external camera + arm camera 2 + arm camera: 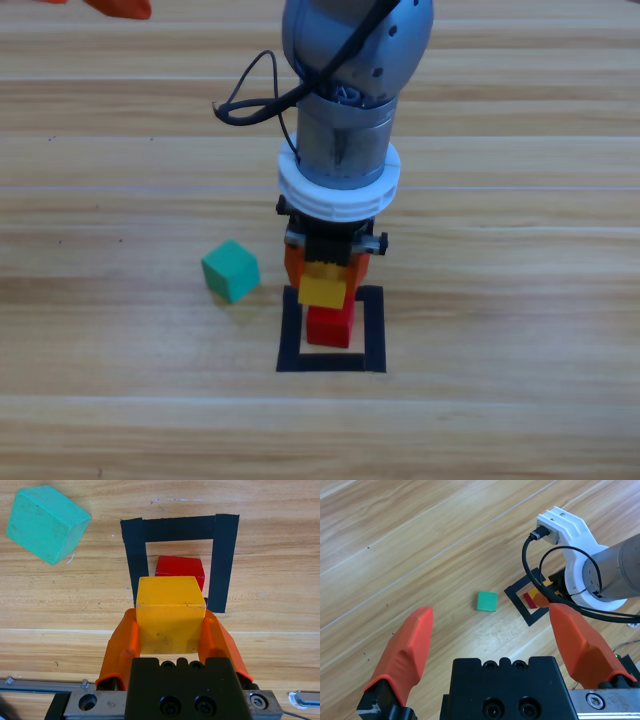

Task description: Stack the blocks in the rectangular block: red at the bottom, yellow in the middle, green on top

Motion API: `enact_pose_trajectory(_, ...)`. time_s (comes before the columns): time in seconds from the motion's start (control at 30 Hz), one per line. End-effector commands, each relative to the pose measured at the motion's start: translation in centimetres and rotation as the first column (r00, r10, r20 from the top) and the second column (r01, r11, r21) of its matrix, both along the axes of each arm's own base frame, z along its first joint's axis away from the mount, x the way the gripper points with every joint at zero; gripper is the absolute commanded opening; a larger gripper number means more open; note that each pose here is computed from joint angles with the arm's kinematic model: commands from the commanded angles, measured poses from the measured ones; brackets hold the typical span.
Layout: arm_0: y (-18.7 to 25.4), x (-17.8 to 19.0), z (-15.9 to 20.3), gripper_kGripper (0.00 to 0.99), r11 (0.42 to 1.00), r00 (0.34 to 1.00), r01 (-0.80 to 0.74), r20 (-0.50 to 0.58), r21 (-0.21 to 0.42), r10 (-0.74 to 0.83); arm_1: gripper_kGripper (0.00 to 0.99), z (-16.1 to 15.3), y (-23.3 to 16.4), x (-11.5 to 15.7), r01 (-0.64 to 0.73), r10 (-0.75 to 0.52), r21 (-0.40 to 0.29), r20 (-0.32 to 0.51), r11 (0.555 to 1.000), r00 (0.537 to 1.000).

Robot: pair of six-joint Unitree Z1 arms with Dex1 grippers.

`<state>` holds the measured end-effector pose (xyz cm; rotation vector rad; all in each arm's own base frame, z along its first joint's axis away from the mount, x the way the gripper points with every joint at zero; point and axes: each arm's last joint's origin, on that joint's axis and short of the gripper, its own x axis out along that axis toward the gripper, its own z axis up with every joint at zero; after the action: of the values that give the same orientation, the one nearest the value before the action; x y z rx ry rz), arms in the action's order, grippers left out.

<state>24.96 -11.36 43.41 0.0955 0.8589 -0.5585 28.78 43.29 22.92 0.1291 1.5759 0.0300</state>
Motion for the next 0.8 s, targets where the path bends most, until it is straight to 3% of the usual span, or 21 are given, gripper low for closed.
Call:
enact_pose_trajectory(0.03, 0.1, 1.0, -1.5, 0.99, 1.0, 0.999, -0.008, -0.047, 0.012, 0.008, 0.0, -3.2, 1.0, -0.6, -0.026, 0.024, -0.071, -0.027, 0.997, 0.999)
enact_pose_trajectory(0.8, 0.1, 1.0, -1.9, 0.99, 1.0, 0.998, -0.014, -0.058, 0.017, 0.015, 0.0, -4.3, 1.2, -0.5, -0.034, 0.031, -0.092, -0.04, 0.995, 0.999)
